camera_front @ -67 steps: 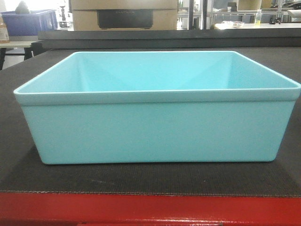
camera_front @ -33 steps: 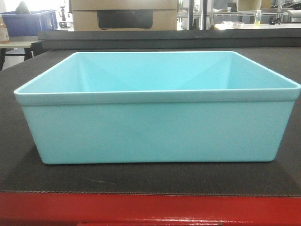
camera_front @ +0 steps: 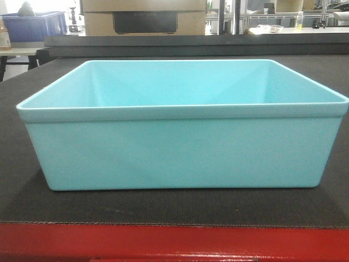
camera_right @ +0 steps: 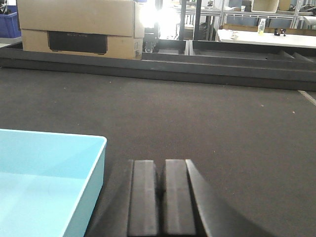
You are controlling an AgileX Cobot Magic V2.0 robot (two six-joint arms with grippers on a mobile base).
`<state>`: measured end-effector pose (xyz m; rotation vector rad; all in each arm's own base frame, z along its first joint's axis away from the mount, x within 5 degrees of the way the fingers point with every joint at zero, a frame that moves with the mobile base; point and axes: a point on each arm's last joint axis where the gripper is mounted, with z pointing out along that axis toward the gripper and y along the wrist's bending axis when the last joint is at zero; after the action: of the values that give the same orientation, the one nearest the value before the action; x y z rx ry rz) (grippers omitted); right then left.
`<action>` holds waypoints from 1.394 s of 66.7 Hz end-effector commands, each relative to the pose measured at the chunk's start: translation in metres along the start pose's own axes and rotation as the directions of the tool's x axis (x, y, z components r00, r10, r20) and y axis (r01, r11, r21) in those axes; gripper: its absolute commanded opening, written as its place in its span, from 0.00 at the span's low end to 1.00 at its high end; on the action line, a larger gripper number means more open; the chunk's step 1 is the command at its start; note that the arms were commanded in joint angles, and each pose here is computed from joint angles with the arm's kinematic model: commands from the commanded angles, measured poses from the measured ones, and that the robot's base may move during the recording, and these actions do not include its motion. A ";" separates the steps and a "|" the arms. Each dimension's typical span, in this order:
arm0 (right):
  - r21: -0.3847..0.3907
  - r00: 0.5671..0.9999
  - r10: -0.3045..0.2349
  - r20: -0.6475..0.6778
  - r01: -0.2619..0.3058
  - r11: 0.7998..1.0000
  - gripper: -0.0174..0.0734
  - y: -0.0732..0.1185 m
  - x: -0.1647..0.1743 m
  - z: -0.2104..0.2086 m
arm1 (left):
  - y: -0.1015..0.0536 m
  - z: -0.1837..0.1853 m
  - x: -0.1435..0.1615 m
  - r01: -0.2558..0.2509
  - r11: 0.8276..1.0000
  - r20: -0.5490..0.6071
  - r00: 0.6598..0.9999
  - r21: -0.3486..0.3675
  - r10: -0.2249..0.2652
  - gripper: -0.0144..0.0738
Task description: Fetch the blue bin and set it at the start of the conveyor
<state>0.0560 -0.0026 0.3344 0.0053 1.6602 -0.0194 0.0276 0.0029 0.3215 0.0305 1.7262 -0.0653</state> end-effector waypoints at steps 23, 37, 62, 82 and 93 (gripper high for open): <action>0.000 0.999 -0.018 0.028 0.018 1.000 0.01 0.000 -0.001 0.000 | 0.000 -0.001 -0.003 0.001 1.000 0.037 0.999 0.003 -0.001 0.04; 0.000 0.999 -0.018 0.028 0.018 1.000 0.01 0.000 -0.001 0.000 | 0.001 -0.005 -0.003 0.000 1.000 0.066 0.998 -0.018 0.001 0.04; 0.000 0.999 -0.018 0.028 0.018 1.000 0.01 0.000 -0.001 0.000 | 0.003 0.034 0.080 -0.021 0.993 0.153 0.988 -0.116 0.038 0.04; 0.000 0.999 -0.018 0.031 0.018 1.000 0.01 0.000 -0.001 0.000 | 0.004 0.047 0.113 0.048 0.994 0.135 0.990 -0.095 -0.035 0.04; 0.000 0.999 -0.018 0.031 0.018 1.000 0.01 0.000 -0.001 0.000 | 0.004 0.047 0.112 0.048 0.994 0.137 0.990 -0.095 -0.034 0.04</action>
<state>0.0563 -0.0025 0.3326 0.0032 1.6600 -0.0204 0.0567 0.0022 0.2008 -0.0799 1.6169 -0.0118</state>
